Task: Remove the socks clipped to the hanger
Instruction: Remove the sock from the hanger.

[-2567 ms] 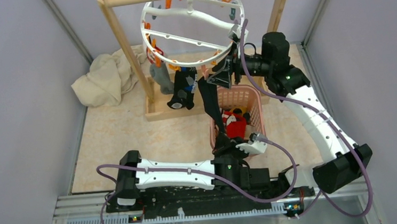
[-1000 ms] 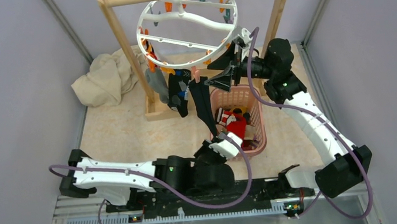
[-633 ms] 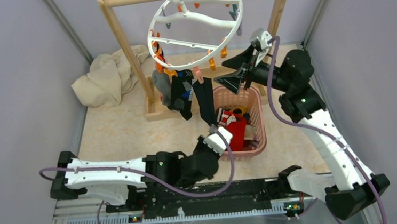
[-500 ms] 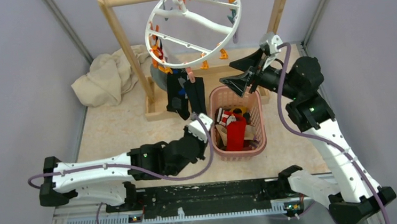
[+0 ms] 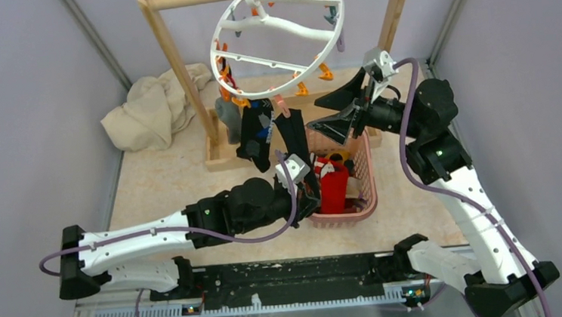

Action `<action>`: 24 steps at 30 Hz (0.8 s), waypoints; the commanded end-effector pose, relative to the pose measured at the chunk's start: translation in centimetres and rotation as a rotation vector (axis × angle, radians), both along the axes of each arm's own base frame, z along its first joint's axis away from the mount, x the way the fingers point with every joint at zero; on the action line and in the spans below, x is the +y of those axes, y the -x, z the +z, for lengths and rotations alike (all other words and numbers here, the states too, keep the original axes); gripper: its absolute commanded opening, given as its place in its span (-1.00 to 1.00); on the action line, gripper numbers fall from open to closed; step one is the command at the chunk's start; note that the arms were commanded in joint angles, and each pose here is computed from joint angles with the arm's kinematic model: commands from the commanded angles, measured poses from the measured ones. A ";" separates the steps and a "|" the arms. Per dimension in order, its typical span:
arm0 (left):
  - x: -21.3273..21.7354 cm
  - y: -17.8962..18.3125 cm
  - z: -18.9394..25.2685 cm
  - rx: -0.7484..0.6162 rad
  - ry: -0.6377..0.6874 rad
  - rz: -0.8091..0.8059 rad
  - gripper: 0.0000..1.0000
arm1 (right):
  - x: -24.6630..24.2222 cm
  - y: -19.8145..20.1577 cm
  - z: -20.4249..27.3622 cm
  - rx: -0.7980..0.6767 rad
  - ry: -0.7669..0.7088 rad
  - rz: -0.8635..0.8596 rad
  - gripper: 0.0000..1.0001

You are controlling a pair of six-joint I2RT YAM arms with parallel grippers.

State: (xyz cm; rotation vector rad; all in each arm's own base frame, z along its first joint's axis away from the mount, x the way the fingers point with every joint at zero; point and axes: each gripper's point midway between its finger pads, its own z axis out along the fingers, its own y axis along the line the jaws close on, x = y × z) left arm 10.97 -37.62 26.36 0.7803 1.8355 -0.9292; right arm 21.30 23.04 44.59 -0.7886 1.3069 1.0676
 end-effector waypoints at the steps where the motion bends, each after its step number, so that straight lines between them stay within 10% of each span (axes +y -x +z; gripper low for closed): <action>1: -0.7 2.1 0.0 0.094 0.093 -0.145 -0.86 | 0.7 2.2 3.4 -0.068 -0.046 0.127 0.28; 24: 1.7 1.5 0.4 0.324 0.325 -0.368 -0.84 | 3.5 -2.8 0.7 -0.021 0.016 0.122 0.24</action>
